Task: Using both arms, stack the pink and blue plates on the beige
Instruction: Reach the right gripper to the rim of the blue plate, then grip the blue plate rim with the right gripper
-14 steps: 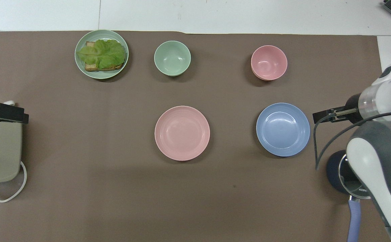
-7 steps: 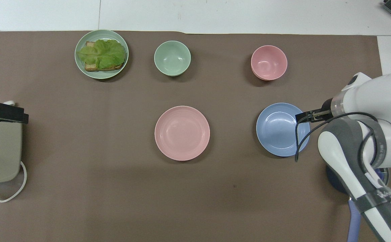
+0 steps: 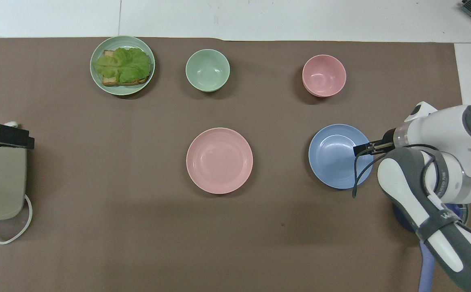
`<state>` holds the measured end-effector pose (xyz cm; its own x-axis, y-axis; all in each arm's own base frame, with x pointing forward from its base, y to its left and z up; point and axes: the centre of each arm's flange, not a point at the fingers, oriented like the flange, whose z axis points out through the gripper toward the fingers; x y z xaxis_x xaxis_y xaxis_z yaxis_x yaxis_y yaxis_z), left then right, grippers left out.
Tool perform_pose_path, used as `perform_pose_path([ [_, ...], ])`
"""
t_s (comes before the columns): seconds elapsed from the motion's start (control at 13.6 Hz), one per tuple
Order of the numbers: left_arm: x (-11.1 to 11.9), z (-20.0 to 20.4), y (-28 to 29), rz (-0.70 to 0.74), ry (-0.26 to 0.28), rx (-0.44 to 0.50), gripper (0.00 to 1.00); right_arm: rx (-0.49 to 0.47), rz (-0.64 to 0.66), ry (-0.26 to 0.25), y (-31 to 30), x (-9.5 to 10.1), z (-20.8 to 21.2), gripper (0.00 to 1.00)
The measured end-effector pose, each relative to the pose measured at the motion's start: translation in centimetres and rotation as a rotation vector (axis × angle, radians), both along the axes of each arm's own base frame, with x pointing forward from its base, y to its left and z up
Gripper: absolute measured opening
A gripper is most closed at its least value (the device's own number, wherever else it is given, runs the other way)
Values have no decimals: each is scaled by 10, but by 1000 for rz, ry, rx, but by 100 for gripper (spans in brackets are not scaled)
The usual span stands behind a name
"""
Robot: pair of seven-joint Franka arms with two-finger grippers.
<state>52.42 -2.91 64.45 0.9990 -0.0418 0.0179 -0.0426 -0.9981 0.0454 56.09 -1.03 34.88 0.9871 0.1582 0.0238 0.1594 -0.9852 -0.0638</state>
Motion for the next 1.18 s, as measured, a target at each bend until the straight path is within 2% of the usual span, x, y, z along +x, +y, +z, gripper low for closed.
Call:
perform_pose_path([
  [0.37, 0, 0, 0, 0, 0, 0, 100, -4, 13, 1, -21, -4, -44, 100],
  [0.52, 0, 0, 0, 0, 0, 0, 100, -2, 12, 8, -23, -4, -49, 80],
  [0.59, 0, 0, 0, 0, 0, 0, 100, 0, 11, 9, -23, -4, -50, 63],
  [0.89, 0, 0, 0, 0, 0, 0, 100, 3, 8, 10, -23, -5, -50, 16],
  [0.96, 0, 0, 0, 0, 0, 0, 100, 12, 0, 6, -22, -3, -47, 8],
  [1.18, 0, 0, 0, 0, 0, 0, 100, 22, 4, 35, -21, 2, -33, 7],
])
